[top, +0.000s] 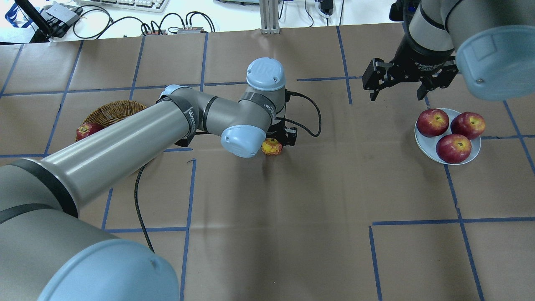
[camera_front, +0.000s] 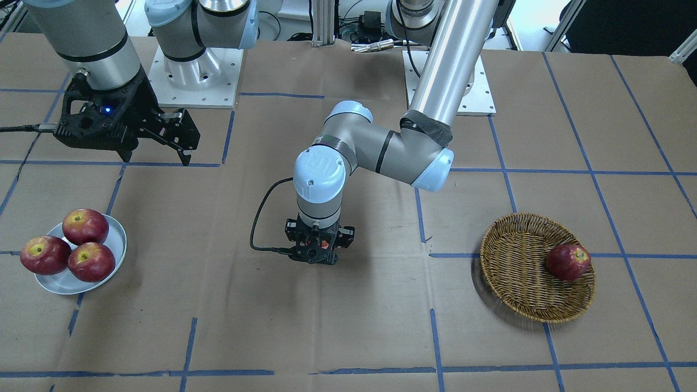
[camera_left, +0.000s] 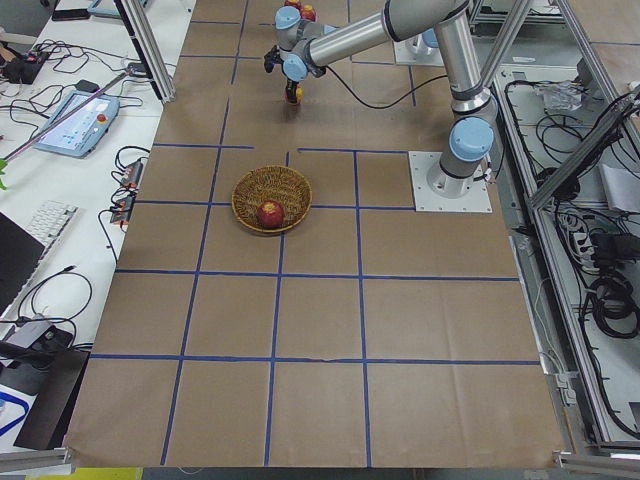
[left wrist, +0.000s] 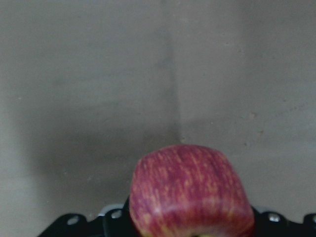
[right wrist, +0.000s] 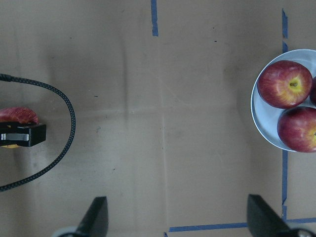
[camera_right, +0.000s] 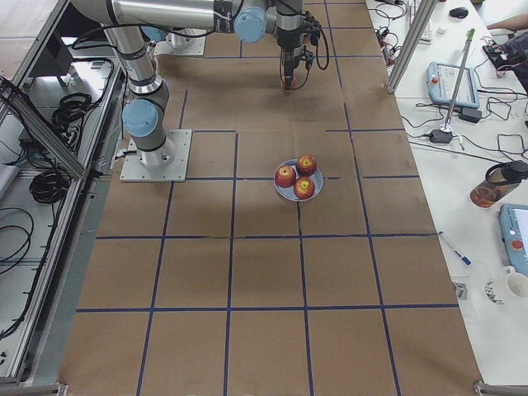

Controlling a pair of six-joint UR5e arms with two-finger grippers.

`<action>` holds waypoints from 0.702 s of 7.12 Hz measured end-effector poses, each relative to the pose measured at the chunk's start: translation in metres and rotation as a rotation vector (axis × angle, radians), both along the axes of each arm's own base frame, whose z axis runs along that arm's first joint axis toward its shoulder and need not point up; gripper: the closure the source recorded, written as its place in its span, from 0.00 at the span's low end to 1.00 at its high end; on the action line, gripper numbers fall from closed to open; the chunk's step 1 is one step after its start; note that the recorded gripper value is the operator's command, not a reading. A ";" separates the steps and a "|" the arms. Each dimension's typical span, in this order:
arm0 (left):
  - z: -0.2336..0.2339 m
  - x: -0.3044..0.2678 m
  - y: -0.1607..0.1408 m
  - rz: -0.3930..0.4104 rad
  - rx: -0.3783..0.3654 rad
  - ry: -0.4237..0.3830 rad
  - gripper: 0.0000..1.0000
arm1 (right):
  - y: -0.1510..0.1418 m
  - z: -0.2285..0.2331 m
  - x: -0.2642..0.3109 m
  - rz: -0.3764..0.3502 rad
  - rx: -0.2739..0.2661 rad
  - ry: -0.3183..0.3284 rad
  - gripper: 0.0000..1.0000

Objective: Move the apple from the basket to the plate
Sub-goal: 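Carry the apple with the left gripper toward the table center, then set the apple on the table, open the left gripper and withdraw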

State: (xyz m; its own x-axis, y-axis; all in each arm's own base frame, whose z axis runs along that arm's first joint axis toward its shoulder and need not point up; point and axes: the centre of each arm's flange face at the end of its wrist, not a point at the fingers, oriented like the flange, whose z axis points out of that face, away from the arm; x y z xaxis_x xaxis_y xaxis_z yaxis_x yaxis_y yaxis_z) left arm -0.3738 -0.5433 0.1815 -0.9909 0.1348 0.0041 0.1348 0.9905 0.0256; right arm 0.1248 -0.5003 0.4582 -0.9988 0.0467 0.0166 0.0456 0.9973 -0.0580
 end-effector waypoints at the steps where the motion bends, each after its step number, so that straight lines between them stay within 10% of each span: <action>1: -0.001 -0.001 0.001 -0.002 0.002 0.000 0.33 | 0.000 0.000 0.000 0.000 0.000 0.000 0.00; 2: -0.003 -0.001 0.003 -0.002 0.004 -0.002 0.02 | 0.000 0.000 0.000 0.000 0.001 0.000 0.00; 5: 0.004 -0.001 0.004 -0.001 -0.004 0.002 0.01 | 0.000 0.000 0.000 0.000 0.002 0.000 0.00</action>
